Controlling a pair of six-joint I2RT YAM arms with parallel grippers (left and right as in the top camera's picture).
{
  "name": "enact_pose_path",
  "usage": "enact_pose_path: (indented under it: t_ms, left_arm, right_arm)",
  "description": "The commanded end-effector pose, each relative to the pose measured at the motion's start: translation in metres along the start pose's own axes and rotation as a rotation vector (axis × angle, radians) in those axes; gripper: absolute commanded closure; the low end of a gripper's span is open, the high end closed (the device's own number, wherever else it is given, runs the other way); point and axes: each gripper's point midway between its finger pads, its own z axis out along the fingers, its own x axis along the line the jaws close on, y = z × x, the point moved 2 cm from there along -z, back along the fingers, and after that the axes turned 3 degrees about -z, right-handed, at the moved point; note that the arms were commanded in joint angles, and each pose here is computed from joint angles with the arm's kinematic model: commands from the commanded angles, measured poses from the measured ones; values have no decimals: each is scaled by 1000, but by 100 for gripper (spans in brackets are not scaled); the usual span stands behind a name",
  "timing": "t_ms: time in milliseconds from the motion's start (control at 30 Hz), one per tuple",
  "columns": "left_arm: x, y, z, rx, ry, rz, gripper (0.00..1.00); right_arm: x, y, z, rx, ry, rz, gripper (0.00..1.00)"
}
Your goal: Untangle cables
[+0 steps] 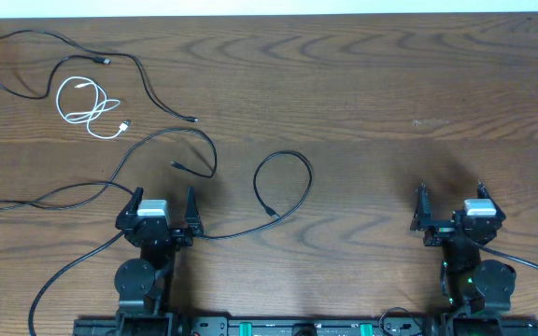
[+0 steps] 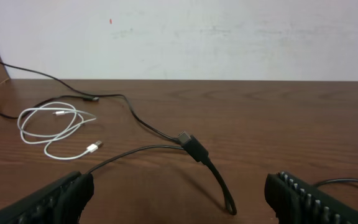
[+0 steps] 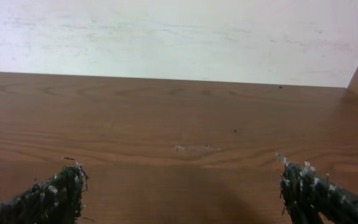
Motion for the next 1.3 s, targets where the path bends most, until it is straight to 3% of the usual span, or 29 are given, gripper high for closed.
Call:
enact_pose_path:
  t_ms: [0,1267]
  left_arm:
    - [8,-13,0,47,45,4,7]
    - [8,-14,0,49,46,4,7]
  right_arm:
    - [-3,-1,0,0,-14,-7,1]
    - [11,0,0,-5,44,-12,1]
